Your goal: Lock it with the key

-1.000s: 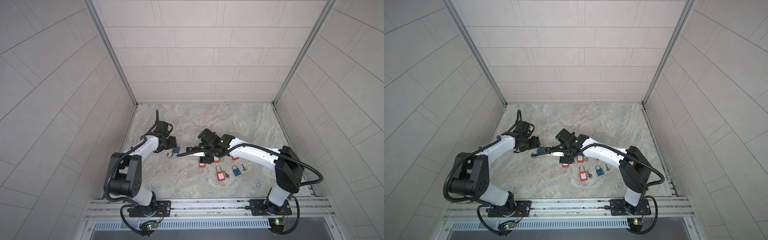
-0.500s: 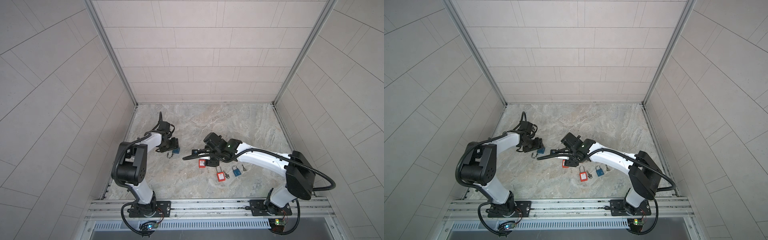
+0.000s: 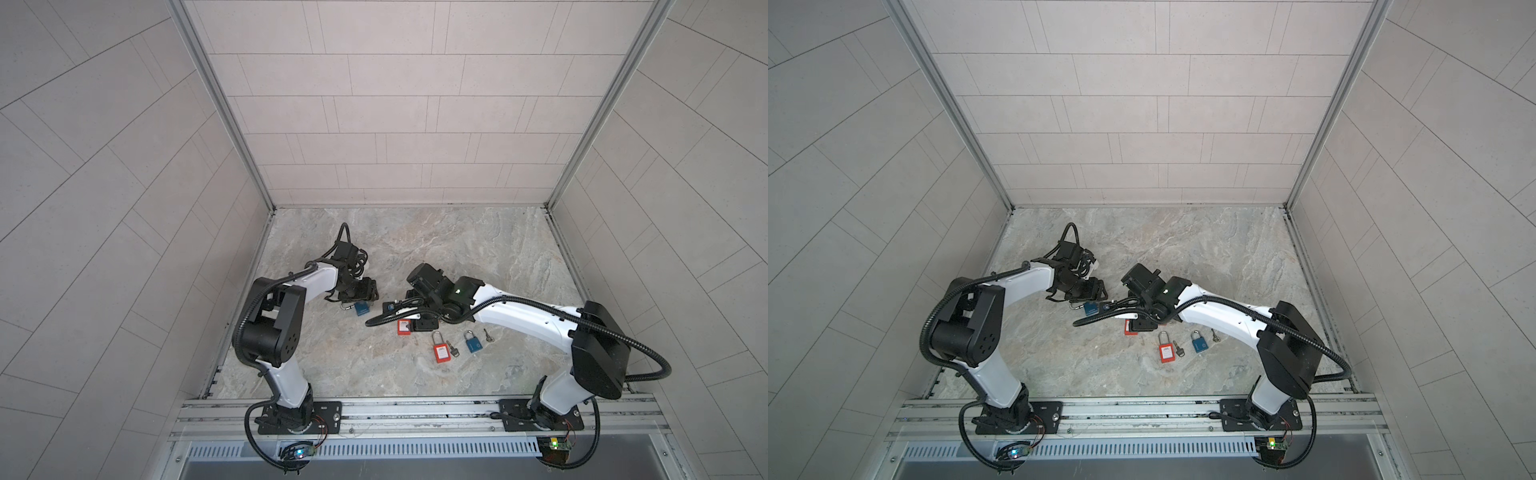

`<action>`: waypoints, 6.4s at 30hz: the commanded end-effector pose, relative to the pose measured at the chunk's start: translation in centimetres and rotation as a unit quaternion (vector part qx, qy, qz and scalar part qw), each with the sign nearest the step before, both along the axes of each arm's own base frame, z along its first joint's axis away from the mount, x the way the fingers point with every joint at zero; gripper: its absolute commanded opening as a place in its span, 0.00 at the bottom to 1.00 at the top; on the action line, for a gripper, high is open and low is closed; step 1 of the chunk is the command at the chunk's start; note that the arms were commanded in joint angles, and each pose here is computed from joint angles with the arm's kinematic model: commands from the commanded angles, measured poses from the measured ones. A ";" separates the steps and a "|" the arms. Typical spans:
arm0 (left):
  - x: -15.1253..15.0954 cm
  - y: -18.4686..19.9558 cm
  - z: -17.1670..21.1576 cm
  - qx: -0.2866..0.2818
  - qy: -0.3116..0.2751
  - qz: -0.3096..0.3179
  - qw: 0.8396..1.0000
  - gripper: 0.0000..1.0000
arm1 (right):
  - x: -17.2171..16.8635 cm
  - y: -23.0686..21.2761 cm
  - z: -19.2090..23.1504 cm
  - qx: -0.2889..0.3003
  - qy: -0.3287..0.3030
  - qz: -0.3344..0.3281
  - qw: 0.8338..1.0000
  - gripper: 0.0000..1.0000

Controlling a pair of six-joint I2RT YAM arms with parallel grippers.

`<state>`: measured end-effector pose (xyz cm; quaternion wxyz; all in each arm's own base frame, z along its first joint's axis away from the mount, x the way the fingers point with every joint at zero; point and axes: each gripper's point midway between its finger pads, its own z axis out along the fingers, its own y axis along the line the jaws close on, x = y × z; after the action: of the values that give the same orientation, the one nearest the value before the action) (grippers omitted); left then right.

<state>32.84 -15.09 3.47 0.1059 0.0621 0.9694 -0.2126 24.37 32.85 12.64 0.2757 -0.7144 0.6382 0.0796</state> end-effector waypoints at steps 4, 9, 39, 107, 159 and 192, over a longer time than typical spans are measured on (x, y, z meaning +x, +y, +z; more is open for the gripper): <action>1.4 6.2 6.1 0.006 -0.070 0.119 0.990 0.71 | 0.0 3.0 -0.2 0.015 0.018 0.092 0.995 0.64; 1.2 11.5 9.3 -0.017 -0.093 0.225 0.970 0.72 | 1.4 5.9 -3.4 -0.035 0.075 0.106 0.991 0.62; -3.3 15.9 10.8 -0.051 -0.117 0.327 0.936 0.73 | 4.3 11.5 -11.4 -0.115 0.120 0.163 0.972 0.66; -11.5 -8.5 18.6 -0.148 -0.522 -0.354 0.762 0.53 | -1.4 -2.7 10.6 0.056 0.148 0.138 0.978 0.18; -14.6 -11.4 23.4 -0.278 -0.541 -0.359 0.708 0.00 | -4.6 -4.2 9.7 0.044 0.182 0.115 0.976 0.03; -15.4 -15.5 21.9 -0.298 -0.530 -0.356 0.710 0.00 | -5.7 -0.8 16.7 0.183 0.097 0.180 0.962 0.00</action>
<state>18.47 -29.58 24.91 0.5355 0.4518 0.5671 -0.4330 20.68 26.55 23.23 0.2056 -0.7377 0.6096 0.2049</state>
